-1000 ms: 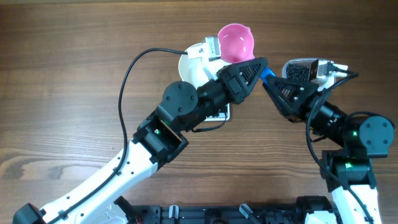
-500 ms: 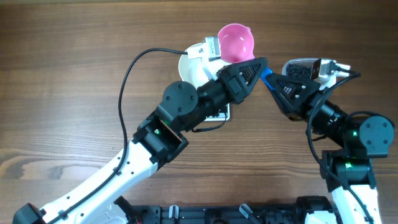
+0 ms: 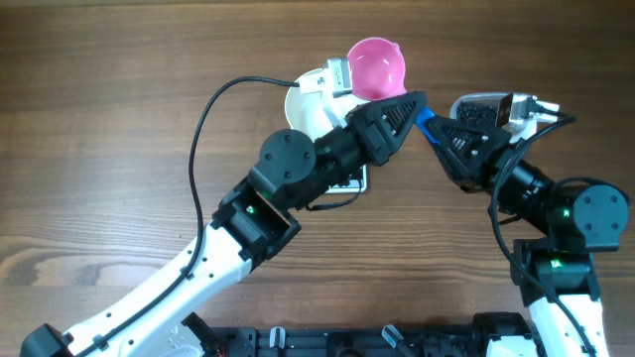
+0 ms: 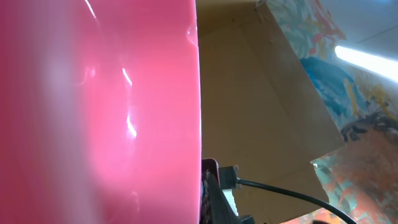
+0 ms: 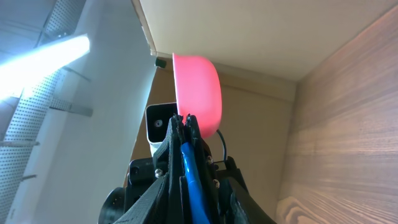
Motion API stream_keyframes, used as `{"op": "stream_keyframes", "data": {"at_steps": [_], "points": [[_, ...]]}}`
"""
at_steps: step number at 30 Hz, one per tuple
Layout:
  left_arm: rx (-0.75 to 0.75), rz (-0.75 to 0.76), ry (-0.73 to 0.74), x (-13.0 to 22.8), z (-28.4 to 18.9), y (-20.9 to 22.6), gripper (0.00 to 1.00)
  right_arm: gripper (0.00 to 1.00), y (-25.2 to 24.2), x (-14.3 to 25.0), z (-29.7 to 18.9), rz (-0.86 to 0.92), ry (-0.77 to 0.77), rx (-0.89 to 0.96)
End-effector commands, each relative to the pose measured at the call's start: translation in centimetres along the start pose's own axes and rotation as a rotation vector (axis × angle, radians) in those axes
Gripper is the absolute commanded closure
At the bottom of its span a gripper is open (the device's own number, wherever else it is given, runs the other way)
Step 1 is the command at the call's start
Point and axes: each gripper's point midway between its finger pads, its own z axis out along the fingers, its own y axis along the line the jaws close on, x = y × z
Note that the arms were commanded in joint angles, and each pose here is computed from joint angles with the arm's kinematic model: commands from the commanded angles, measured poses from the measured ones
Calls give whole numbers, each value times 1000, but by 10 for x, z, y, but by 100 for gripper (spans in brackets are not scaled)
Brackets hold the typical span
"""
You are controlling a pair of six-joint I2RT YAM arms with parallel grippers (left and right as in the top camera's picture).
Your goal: Scoop item into bowl and weigh 150g on scale
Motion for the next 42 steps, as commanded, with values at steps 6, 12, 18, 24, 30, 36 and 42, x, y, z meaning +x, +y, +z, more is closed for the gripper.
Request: {"op": "stream_keyframes", "data": {"at_steps": [6,12,18,24,30,36,42], "points": [[-8,-6,-16,-2,2,2,96,71,5,5,1,-1,29,-9],[-8,-6,-16,-2,2,2,96,76,5,5,1,5,29,-9],[-8,-6,-15,-1,2,2,96,81,5,5,1,6,29,-9],[-8,-6,-15,-2,2,2,90,88,5,5,1,7,29,-9],[-16,-4,-12,-1,2,4,41,96,5,3,1,-5,20,-9],[-45,-5,1,2,1,11,0,96,4,-17,0,-181,-97,-1],[-150,188,64,14,-2,38,0,95,-28,-56,-12,-321,-293,164]]}}
